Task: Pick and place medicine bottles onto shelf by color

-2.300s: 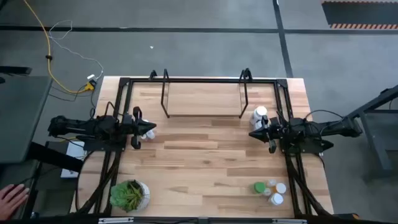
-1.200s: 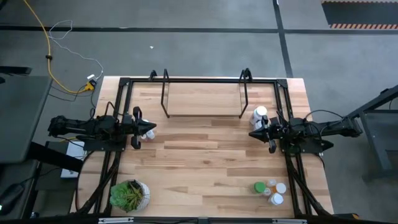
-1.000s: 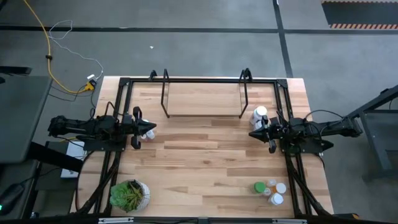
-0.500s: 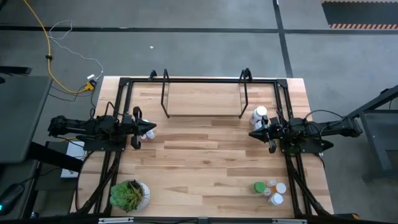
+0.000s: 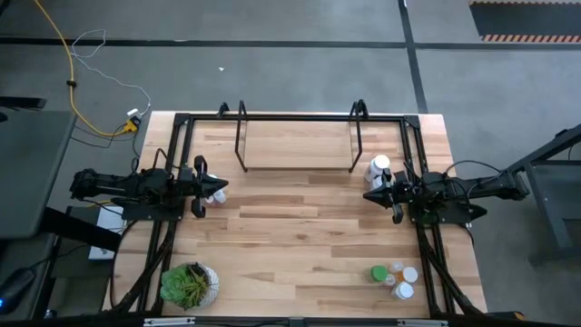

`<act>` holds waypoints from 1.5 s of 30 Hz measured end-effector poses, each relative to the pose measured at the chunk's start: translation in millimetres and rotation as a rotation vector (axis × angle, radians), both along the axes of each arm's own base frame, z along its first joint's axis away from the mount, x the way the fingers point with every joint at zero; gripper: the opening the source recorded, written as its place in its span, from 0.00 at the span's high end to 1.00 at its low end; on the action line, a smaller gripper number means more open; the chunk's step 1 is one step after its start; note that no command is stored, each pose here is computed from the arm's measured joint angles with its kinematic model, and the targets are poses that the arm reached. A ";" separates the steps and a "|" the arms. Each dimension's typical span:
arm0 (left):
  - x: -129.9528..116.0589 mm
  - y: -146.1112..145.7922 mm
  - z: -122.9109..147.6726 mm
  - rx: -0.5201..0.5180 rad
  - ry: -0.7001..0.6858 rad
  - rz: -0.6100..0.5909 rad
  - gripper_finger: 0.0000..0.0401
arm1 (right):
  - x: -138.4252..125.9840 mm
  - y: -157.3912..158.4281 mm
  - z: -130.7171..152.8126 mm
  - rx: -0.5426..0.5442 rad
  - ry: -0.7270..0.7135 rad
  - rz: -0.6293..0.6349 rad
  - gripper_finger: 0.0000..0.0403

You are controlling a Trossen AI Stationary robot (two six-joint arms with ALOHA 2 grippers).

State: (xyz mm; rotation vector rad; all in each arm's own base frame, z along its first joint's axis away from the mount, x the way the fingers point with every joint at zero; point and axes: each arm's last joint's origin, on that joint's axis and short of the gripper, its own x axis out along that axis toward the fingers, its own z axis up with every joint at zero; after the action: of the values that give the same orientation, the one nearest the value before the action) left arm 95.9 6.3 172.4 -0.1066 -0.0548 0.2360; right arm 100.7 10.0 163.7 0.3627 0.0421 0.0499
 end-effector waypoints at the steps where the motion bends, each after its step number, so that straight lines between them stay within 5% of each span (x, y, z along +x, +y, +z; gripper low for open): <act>1: 0.0 0.0 0.0 0.000 0.000 0.001 1.00 | 0.0 0.0 -0.1 0.000 0.000 0.000 1.00; 25: 0.0 0.0 0.9 -0.008 -0.012 0.000 1.00 | 0.0 0.0 0.0 0.000 0.000 0.000 1.00; 32: -9.9 0.6 38.3 -0.164 -0.456 -0.021 1.00 | 0.0 0.0 -0.1 0.000 0.000 -0.001 1.00; 37: -18.1 6.3 54.8 -0.262 -0.625 0.158 0.99 | 0.0 0.0 -0.1 0.000 0.000 -0.001 1.00; 45: -5.7 8.9 103.8 -0.300 -0.281 0.297 0.79 | 0.0 0.0 0.0 0.000 0.000 0.000 1.00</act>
State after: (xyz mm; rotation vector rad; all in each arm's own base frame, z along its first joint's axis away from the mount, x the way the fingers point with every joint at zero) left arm 90.3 15.2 276.3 -0.4319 -0.3164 0.5249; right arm 100.7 10.0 163.7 0.3630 0.0422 0.0495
